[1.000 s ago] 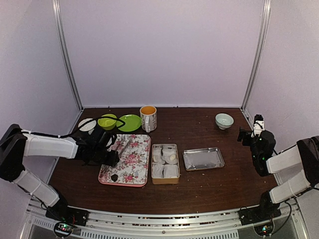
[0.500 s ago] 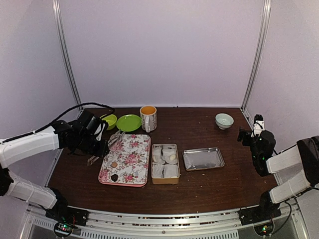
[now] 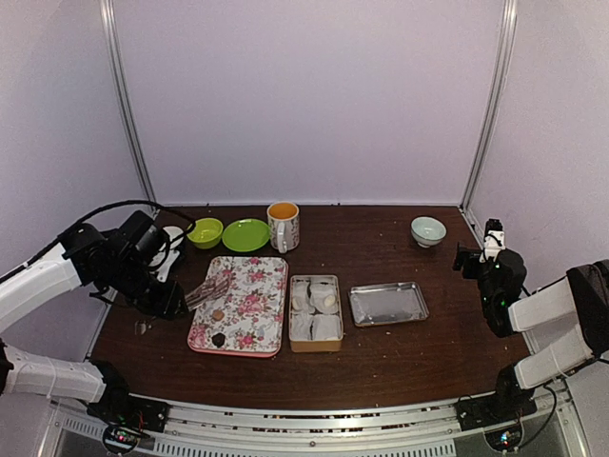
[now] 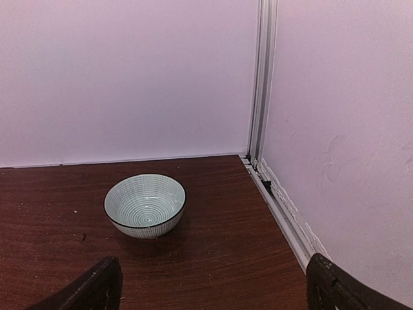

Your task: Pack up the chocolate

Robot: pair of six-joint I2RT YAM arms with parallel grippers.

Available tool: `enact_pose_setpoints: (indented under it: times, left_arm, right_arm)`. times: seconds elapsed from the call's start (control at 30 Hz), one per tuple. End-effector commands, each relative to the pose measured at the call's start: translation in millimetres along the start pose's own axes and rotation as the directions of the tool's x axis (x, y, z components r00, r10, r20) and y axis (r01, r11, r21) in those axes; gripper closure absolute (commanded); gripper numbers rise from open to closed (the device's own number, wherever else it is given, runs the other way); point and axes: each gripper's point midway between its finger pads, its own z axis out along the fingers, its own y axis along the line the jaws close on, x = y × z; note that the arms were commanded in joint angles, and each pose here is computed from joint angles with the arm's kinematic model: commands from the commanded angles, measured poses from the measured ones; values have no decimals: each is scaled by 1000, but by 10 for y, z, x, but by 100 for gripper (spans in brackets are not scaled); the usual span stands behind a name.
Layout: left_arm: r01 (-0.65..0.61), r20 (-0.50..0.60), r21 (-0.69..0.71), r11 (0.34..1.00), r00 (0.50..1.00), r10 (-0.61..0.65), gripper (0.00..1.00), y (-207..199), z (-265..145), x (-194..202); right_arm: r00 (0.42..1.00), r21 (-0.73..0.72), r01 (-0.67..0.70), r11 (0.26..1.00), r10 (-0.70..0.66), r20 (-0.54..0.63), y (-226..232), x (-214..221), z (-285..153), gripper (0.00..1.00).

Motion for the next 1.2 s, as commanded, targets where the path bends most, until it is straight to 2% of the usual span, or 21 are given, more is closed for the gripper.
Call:
enact_pose_setpoints:
  times: [0.0,0.2,0.43,0.5,0.7,1.17]
  left_arm:
    - [33,-52,59,998,998,-30,62,-65,-39,159]
    - [32,-109,66,997,994,-25,62,-66,16,295]
    - [34,-78,0,999,996,-34,60,68,8,290]
    - [32,-70,-8,999,997,-32,56,85,1,281]
    - [24,-116,-19,1000,993,-26,55,103,110,355]
    - [2,-138,-35,999,990,-7,54,113,198,334]
  right_arm:
    - [999,18,-16,1000,15,37,-32,-121,34,0]
    - [999,18,-17,1000,16,37,-31,-121,34,0]
    - [999,17,-16,1000,15,35,-29,-115,31,0]
    - [999,17,-16,1000,15,36,-29,-119,33,0]
    - [999,17,-17,1000,16,36,-29,-120,34,0]
    - [999,18,-16,1000,15,36,-32,-117,32,0]
